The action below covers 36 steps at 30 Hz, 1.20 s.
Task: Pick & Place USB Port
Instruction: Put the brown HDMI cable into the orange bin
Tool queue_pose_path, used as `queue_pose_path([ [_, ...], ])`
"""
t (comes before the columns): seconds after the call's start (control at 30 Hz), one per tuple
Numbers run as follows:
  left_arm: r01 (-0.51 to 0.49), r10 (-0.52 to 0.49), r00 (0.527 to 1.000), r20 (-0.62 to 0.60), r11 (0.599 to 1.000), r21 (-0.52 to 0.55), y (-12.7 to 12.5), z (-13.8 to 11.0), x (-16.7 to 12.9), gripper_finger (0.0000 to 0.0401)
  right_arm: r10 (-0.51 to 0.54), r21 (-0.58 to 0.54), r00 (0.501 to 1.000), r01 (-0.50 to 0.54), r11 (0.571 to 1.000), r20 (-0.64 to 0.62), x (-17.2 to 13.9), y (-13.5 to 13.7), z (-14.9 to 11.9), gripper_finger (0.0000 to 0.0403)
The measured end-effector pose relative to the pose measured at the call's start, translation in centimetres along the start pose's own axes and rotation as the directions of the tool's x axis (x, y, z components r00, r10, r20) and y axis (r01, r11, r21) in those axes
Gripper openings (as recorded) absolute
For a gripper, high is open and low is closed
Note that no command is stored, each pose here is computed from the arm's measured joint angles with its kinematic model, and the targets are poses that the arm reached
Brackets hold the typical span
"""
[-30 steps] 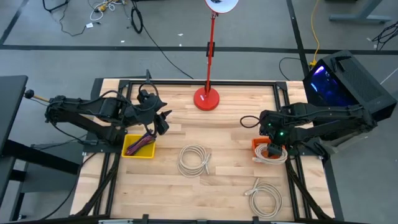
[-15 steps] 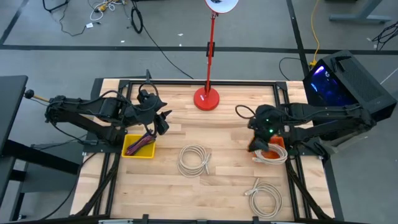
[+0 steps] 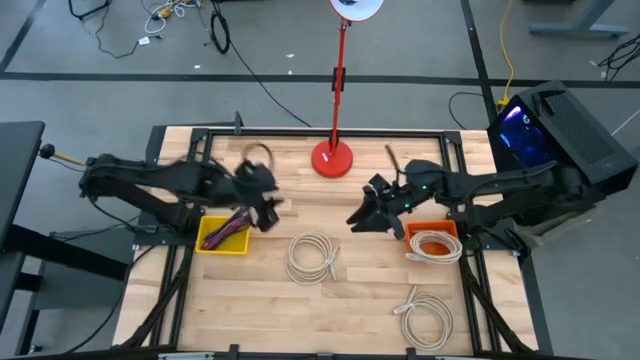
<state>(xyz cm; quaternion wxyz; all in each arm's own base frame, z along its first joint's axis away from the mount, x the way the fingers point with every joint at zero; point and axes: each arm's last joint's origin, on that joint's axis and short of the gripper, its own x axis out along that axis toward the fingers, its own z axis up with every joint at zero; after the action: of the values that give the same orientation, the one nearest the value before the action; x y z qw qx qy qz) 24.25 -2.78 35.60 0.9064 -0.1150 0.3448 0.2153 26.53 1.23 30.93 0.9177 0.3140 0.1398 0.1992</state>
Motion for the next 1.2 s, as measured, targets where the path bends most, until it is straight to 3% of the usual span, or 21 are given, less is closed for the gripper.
queue_pose_path([
  [0.13, 0.042, -0.027, 0.989, -0.148, 0.994, 0.096, -2.7, -1.3, 3.8, 0.0172, 0.041, -0.070, 0.992, -0.033, 0.997, 0.118, -0.2, 0.8, 1.1, 0.0155],
  [0.3, 0.187, -0.115, 0.951, -0.286, 0.953, 0.239, -6.5, -3.2, 9.1, 0.0172, 0.018, -0.092, 0.989, -0.004, 0.996, 0.144, -0.5, 0.9, 1.2, 0.0155],
  [0.43, 0.325, -0.175, 0.893, -0.415, 0.889, 0.324, -8.8, -5.5, 12.7, 0.0172, 0.023, -0.096, 0.989, -0.009, 0.995, 0.147, -0.6, 1.1, 1.3, 0.0155],
  [0.57, 0.462, -0.202, 0.815, -0.543, 0.792, 0.399, -10.2, -7.9, 15.0, 0.0172, 0.034, -0.101, 0.989, -0.019, 0.995, 0.147, -0.8, 1.3, 1.3, 0.0155],
  [0.77, 0.567, -0.184, 0.750, -0.636, 0.674, 0.473, -11.5, -10.6, 16.7, 0.0172, 0.037, -0.102, 0.988, -0.021, 0.995, 0.149, -0.8, 1.3, 1.4, 0.0155],
  [0.97, 0.479, -0.091, 0.809, -0.581, 0.674, 0.562, -11.4, -10.9, 17.7, 0.0172, 0.048, -0.104, 0.989, -0.033, 0.994, 0.140, -0.7, 1.6, 1.1, 0.0155],
  [1.2, 0.493, -0.111, 0.808, -0.579, 0.666, 0.560, -11.0, -10.4, 18.2, 0.0172, 0.050, -0.108, 0.989, -0.035, 0.994, 0.138, -0.6, 1.7, 1.1, 0.0155],
])
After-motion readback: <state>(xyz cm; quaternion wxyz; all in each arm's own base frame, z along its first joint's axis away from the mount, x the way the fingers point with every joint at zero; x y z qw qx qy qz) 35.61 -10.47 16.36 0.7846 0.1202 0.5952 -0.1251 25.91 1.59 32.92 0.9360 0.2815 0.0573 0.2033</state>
